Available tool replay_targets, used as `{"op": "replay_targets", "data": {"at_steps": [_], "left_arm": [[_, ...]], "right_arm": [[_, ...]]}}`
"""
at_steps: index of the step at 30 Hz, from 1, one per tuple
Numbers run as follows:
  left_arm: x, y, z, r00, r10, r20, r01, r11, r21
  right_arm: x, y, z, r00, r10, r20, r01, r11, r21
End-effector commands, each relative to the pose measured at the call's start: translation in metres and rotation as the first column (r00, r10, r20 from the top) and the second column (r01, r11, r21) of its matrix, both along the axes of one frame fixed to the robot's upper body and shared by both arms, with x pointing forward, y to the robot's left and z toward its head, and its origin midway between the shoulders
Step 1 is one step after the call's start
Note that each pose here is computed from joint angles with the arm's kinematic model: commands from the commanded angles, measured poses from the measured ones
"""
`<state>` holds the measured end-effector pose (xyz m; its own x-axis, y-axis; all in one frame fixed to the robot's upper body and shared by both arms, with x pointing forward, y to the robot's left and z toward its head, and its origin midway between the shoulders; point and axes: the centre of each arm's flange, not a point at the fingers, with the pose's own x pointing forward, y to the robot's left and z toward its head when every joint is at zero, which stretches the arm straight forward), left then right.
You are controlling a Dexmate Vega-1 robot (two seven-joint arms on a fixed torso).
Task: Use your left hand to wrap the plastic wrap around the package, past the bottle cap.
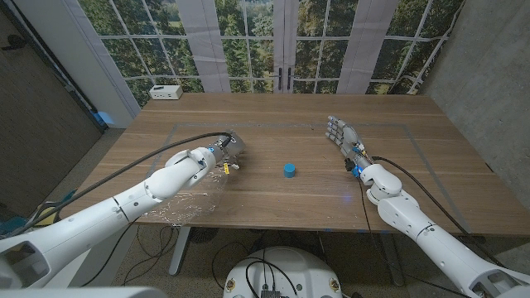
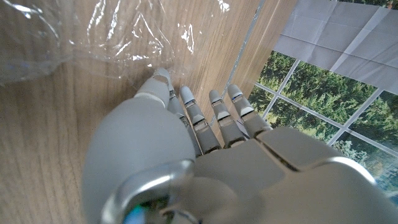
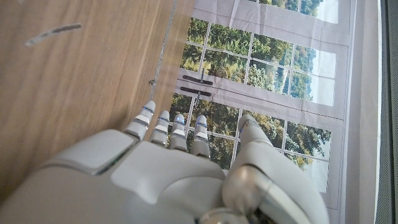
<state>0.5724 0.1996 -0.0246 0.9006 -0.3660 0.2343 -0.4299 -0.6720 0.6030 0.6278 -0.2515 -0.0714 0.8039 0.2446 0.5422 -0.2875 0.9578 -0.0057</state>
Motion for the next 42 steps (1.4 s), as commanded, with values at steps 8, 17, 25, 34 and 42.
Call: {"op": "replay_targets", "data": {"at_steps": [8, 17, 25, 34, 42], "left_arm": [[-0.036, 0.025, 0.018, 0.996, 0.055, 0.068, -0.05, 0.995, -0.081], [-0.067, 0.029, 0.014, 0.99, 0.132, 0.044, -0.129, 0.989, -0.066], [-0.095, 0.043, 0.008, 0.97, 0.213, 0.115, -0.204, 0.975, -0.084], [-0.106, 0.057, -0.002, 0.936, 0.329, 0.13, -0.322, 0.944, -0.067], [-0.104, 0.071, -0.012, 0.86, 0.461, 0.218, -0.458, 0.886, -0.066]], "right_arm": [[-0.005, 0.003, 0.001, 1.0, 0.003, 0.004, -0.003, 1.0, -0.003], [-0.004, 0.008, 0.001, 1.0, 0.015, -0.004, -0.015, 1.0, -0.011], [-0.001, 0.016, 0.004, 0.999, 0.039, -0.01, -0.04, 0.999, -0.03], [0.001, 0.022, 0.008, 0.999, 0.049, -0.016, -0.05, 0.998, -0.045], [0.005, 0.029, 0.012, 0.998, 0.06, -0.021, -0.061, 0.996, -0.07]]}}
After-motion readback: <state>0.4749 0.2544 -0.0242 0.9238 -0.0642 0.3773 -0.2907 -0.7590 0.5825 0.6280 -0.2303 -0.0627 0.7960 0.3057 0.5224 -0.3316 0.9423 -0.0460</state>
